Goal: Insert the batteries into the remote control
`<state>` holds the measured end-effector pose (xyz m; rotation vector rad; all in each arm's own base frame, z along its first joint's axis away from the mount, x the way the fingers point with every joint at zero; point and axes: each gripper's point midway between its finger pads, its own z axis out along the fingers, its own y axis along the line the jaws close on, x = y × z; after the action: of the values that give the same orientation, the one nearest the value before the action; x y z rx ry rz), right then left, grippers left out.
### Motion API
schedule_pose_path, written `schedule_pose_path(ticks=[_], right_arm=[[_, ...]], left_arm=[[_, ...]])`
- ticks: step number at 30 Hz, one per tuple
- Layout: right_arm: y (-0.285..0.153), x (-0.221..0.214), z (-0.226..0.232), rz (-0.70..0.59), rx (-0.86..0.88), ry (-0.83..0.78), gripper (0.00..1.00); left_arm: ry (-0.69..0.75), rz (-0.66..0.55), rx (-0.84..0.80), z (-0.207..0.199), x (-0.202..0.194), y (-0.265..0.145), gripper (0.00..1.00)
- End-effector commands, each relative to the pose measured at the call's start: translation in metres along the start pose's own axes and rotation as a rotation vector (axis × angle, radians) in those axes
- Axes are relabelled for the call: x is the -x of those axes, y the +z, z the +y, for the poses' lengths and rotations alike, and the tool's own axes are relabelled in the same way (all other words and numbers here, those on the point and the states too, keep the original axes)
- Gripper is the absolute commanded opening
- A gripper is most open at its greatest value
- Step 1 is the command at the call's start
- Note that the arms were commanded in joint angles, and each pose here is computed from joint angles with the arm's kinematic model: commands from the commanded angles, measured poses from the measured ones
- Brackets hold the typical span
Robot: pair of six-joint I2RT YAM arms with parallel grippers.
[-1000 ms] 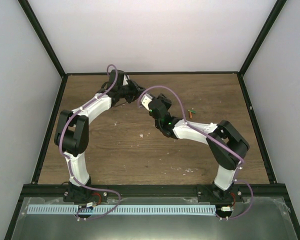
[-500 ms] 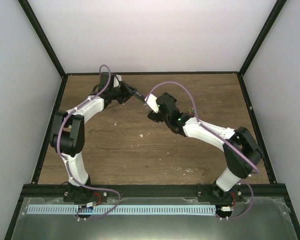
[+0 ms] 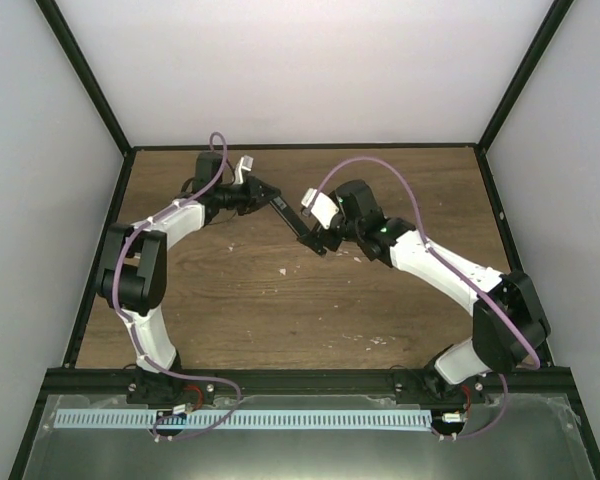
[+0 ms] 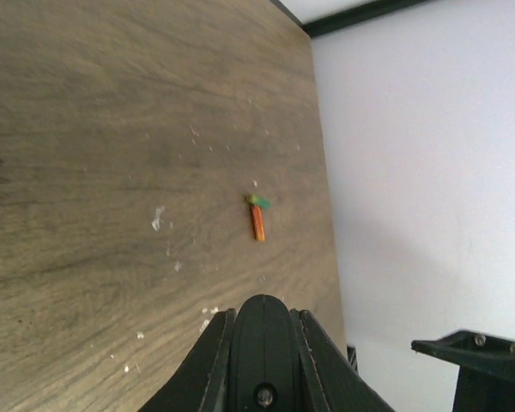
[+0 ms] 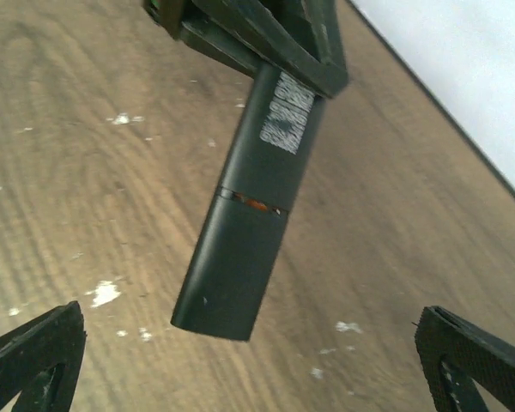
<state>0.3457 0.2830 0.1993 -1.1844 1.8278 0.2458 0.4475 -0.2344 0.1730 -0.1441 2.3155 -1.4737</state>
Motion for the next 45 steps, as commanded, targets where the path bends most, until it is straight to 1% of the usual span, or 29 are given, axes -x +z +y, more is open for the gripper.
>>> schedule_pose_path(ticks=[1,6,9,11,12,16,24,32,35,37,42,45], right_arm=[[-0.006,0.008,0.023,-0.026,0.147,0.029,0.97],[0.000,0.005,0.031,0.000,0.205,0.053,0.92],[0.007,0.000,0.033,0.022,0.217,0.063,0.92],[0.009,0.000,0.033,0.024,0.221,0.067,0.92],[0.010,-0.001,0.033,0.026,0.222,0.069,0.92],[0.016,-0.005,0.032,0.045,0.211,0.071,0.91],[0.022,-0.009,0.029,0.058,0.197,0.068,0.85],[0.025,-0.011,0.022,0.063,0.158,0.060,0.80],[0.025,-0.010,0.022,0.058,0.161,0.060,0.75],[0.025,-0.009,0.023,0.058,0.163,0.060,0.69],[0.026,-0.011,0.023,0.063,0.165,0.060,0.60],[0.027,-0.013,0.023,0.068,0.166,0.060,0.51]], left_arm=[[0.192,0.035,-0.157,-0.032,-0.013,-0.010,0.00],[0.253,0.020,-0.199,-0.036,-0.021,-0.015,0.00],[0.265,0.012,-0.226,-0.041,-0.023,-0.018,0.00],[0.249,0.015,-0.222,-0.038,-0.024,-0.018,0.00],[0.269,0.000,-0.235,-0.042,-0.022,-0.019,0.00],[0.285,-0.018,-0.244,-0.047,-0.021,-0.021,0.00],[0.305,-0.027,-0.256,-0.054,-0.021,-0.025,0.00],[0.323,-0.006,-0.276,-0.060,-0.026,-0.025,0.00],[0.329,0.005,-0.281,-0.062,-0.029,-0.024,0.00],[0.333,0.015,-0.284,-0.062,-0.031,-0.022,0.00],[0.339,0.019,-0.290,-0.064,-0.032,-0.022,0.00],[0.340,0.021,-0.292,-0.064,-0.032,-0.021,0.00]])
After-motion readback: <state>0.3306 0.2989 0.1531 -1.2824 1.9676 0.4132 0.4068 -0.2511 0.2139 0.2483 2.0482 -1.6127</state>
